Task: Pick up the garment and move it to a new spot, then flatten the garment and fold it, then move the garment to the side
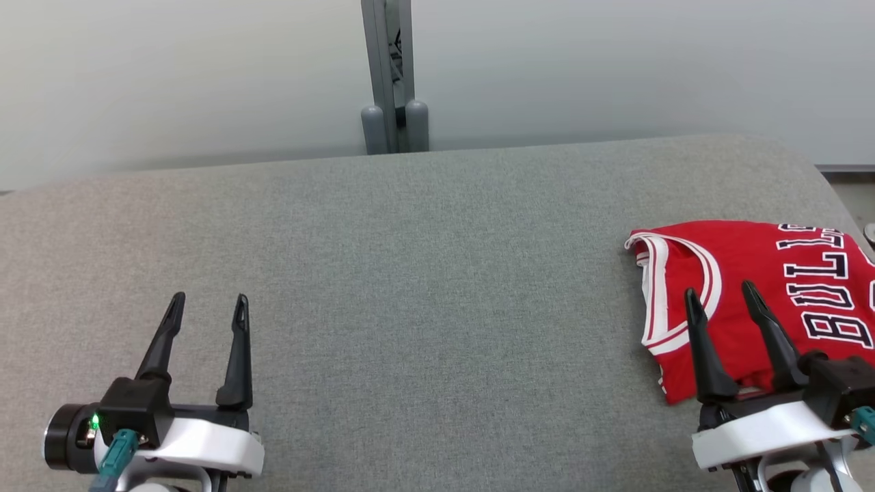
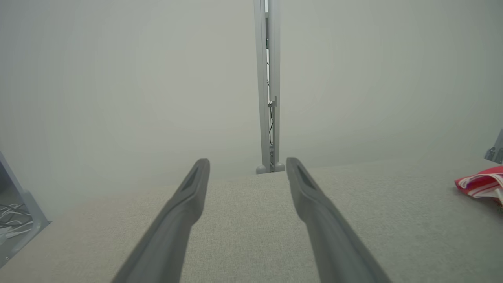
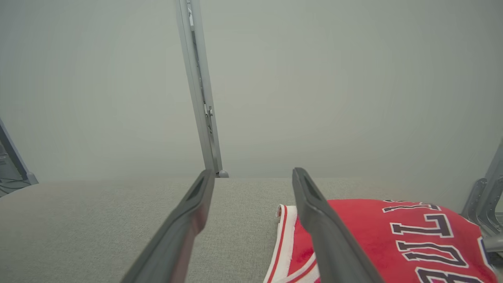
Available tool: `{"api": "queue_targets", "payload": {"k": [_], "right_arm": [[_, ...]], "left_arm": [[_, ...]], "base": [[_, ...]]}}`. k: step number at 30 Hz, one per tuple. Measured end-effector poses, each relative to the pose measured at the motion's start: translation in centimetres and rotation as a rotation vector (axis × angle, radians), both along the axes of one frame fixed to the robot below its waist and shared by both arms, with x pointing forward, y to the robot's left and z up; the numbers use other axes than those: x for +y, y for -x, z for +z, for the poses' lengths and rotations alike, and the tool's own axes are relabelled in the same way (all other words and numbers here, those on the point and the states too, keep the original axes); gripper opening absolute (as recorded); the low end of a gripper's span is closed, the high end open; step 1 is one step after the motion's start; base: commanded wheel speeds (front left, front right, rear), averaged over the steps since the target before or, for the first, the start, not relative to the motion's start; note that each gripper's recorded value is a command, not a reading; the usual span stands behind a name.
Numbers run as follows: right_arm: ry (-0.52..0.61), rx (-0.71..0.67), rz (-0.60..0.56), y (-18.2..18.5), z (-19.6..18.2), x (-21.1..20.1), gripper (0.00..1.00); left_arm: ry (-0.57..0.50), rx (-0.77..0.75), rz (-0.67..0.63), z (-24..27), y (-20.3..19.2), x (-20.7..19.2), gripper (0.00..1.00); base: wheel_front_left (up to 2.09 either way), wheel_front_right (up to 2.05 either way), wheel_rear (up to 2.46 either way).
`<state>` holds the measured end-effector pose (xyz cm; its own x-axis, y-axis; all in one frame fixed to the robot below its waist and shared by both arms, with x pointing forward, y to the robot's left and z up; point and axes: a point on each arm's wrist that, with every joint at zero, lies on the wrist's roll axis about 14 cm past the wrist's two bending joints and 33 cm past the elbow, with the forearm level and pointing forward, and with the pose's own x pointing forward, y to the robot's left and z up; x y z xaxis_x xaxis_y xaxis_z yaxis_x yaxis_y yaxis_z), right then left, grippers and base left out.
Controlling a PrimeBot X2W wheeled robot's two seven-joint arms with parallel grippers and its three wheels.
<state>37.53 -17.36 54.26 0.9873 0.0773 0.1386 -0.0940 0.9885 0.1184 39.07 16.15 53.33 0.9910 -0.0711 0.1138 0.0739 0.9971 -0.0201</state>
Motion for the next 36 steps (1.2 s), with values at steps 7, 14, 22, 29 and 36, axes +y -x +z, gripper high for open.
{"api": "queue_targets", "payload": {"k": [7,14,22,29,36], "right_arm": [[0.001,0.025,-0.033,1.3,-0.5,-1.2,1.0],[-0.009,0.046,-0.036,1.8,-0.9,-1.3,1.0],[-0.011,0.051,-0.029,1.7,-1.0,-1.0,1.0],[-0.016,0.06,-0.024,1.6,-1.3,-0.9,1.0],[-0.017,0.058,-0.024,1.6,-1.2,-0.9,1.0]], "left_arm": [[0.002,0.011,-0.006,-0.2,1.5,-0.2,1.0],[-0.006,0.027,0.007,-0.6,2.1,0.2,1.0],[-0.002,0.032,0.017,-0.6,2.2,0.5,1.0],[-0.003,0.043,0.024,-1.0,2.2,0.8,1.0],[-0.003,0.047,0.025,-1.1,2.2,0.8,1.0]], "base": [[0.0,0.0,0.0],[0.0,0.0,0.0],[0.0,0.0,0.0],[0.0,0.0,0.0],[0.0,0.0,0.0]]}}
